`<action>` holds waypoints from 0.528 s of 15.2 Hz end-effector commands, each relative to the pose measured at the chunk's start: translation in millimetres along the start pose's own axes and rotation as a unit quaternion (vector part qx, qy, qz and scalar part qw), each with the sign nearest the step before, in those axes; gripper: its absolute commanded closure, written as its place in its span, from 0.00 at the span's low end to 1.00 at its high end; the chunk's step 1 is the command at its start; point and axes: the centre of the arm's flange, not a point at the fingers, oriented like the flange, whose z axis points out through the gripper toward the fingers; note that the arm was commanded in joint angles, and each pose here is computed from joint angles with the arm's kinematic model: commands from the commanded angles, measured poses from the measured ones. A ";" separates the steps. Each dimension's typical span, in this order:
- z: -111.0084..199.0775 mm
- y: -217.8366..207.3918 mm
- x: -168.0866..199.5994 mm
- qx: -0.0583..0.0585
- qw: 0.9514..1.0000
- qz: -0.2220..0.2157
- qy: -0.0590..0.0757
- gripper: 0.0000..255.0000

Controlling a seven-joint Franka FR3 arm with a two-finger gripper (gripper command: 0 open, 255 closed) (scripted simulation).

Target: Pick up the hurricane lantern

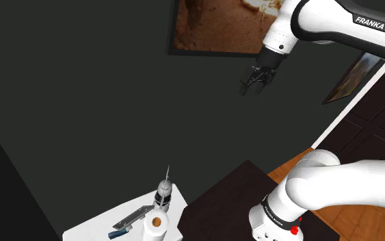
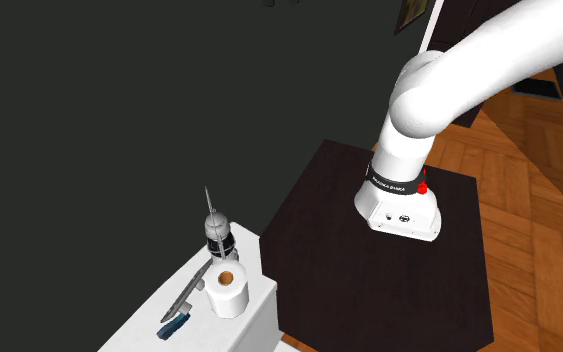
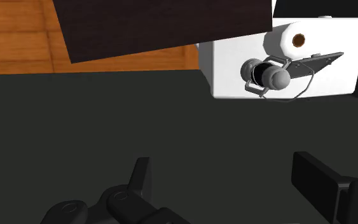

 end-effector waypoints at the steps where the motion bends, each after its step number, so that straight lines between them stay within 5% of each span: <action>1: 0.0 0.0 0.0 0.000 1.000 0.000 0.000 0.00; 8: 71.9 -50.6 -27.7 0.013 0.999 0.041 0.022 0.00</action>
